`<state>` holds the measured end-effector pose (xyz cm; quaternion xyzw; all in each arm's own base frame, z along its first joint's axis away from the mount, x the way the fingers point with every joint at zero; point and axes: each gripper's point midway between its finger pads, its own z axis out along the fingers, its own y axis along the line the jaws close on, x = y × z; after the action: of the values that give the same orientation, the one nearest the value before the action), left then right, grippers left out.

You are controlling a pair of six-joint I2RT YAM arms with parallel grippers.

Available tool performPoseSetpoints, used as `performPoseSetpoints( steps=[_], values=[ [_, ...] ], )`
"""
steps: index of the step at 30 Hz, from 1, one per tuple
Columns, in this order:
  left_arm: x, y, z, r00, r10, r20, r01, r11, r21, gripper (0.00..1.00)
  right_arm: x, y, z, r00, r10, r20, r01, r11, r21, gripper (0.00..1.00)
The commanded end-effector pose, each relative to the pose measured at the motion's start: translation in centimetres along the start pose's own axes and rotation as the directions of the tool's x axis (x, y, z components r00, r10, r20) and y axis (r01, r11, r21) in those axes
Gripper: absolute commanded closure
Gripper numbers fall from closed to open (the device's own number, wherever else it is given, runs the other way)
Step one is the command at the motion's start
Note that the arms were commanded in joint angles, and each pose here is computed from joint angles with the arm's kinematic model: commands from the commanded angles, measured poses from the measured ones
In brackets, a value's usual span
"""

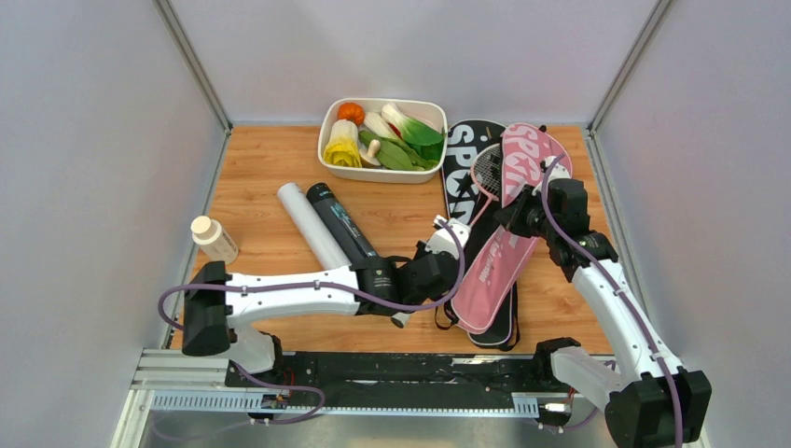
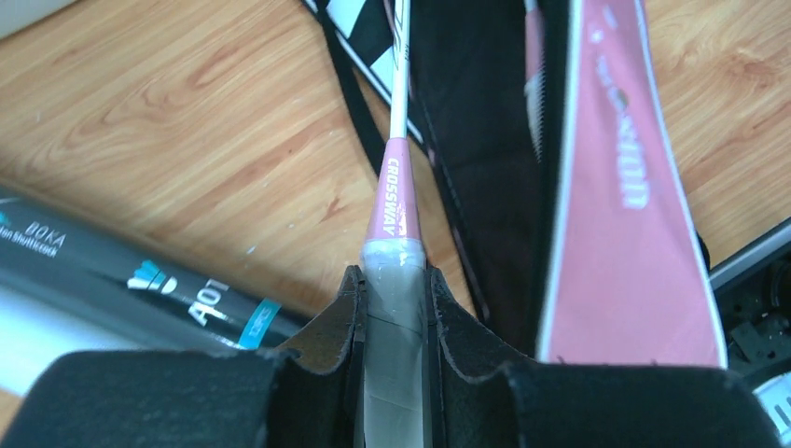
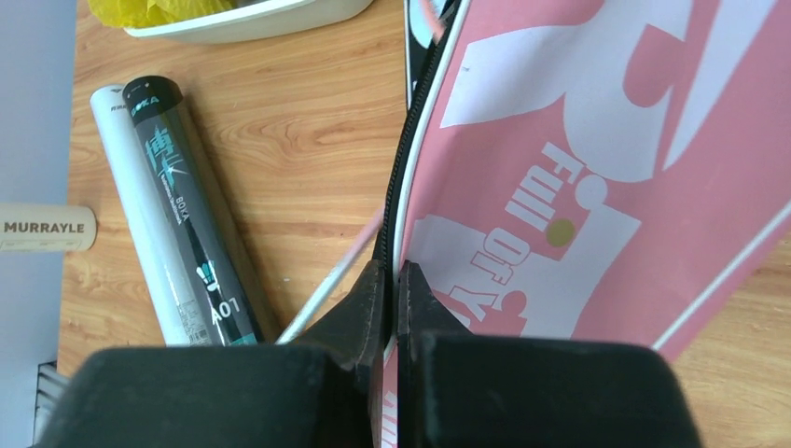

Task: Pack up the badminton gear
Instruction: Place the racket in the racket bag.

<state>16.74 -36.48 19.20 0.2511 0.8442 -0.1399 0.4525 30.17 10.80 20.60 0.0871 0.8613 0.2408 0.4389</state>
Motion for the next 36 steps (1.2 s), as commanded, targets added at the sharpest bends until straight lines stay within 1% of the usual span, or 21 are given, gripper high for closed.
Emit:
performPoseSetpoints(
  steps=[1,2,6,9,10,11,12,15,18,22,24,28,30,34,36],
  values=[
    [-5.6,-3.5,0.7,0.990,-0.049,0.133,0.038,0.996,0.077,1.00,-0.7,3.0,0.0,0.999,-0.018,0.027,0.022,0.988,-0.151,1.00],
    [-6.2,-4.3,0.7,0.988,-0.060,0.141,0.045,0.993,0.109,1.00,-0.4,3.0,0.1,0.999,-0.023,0.021,0.026,0.988,-0.155,1.00],
    [-5.8,-6.2,1.5,0.989,-0.066,0.133,0.039,0.980,0.193,1.00,0.0,2.7,0.4,0.999,-0.041,0.018,0.044,0.987,-0.156,1.00],
    [-5.1,-6.9,1.5,0.989,-0.069,0.130,0.035,0.968,0.249,1.00,-0.2,2.8,1.1,0.998,-0.057,0.020,0.060,0.984,-0.166,1.00],
    [-4.3,-6.9,1.6,0.990,-0.066,0.122,0.033,0.967,0.253,1.00,-0.3,2.9,1.3,0.998,-0.062,0.017,0.064,0.982,-0.176,1.00],
    [-4.7,-7.1,1.4,0.987,-0.088,0.138,0.047,0.960,0.276,1.00,-0.4,3.2,1.5,0.998,-0.064,0.014,0.066,0.980,-0.188,1.00],
    [-3.9,-7.0,1.6,0.987,-0.088,0.131,0.049,0.960,0.277,1.00,-0.5,3.5,1.6,0.998,-0.067,0.013,0.068,0.977,-0.201,1.00],
    [-4.3,-7.2,1.9,0.979,-0.128,0.160,0.077,0.952,0.296,1.00,-0.6,4.7,1.7,0.995,-0.096,0.006,0.095,0.965,-0.244,1.00],
    [-4.0,-6.0,3.7,0.974,-0.170,0.151,0.127,0.957,0.263,1.00,-0.2,5.8,1.1,0.991,-0.132,0.005,0.128,0.949,-0.289,1.00],
    [-4.7,-5.3,4.6,0.948,-0.265,0.177,0.205,0.932,0.299,1.00,0.9,6.5,0.0,0.989,-0.147,-0.001,0.138,0.929,-0.344,1.00],
    [-5.5,-5.5,4.9,0.928,-0.312,0.206,0.237,0.917,0.321,1.00,1.8,6.7,-0.2,0.988,-0.155,-0.018,0.137,0.920,-0.368,1.00],
    [-5.6,-6.0,6.4,0.898,-0.373,0.234,0.288,0.900,0.328,1.00,2.6,6.9,-0.4,0.988,-0.147,-0.038,0.121,0.913,-0.389,1.00],
    [-5.2,-6.1,7.4,0.882,-0.405,0.239,0.323,0.891,0.319,1.00,2.6,7.1,-0.6,0.989,-0.141,-0.038,0.114,0.910,-0.400,1.00],
    [-5.2,-7.0,8.7,0.860,-0.464,0.214,0.386,0.865,0.321,1.00,3.1,7.4,-1.0,0.991,-0.124,-0.057,0.089,0.903,-0.420,1.00],
    [-4.8,-6.9,9.3,0.851,-0.482,0.209,0.414,0.861,0.297,1.00,3.2,7.4,-1.0,0.992,-0.111,-0.065,0.074,0.906,-0.417,1.00]
  ],
)
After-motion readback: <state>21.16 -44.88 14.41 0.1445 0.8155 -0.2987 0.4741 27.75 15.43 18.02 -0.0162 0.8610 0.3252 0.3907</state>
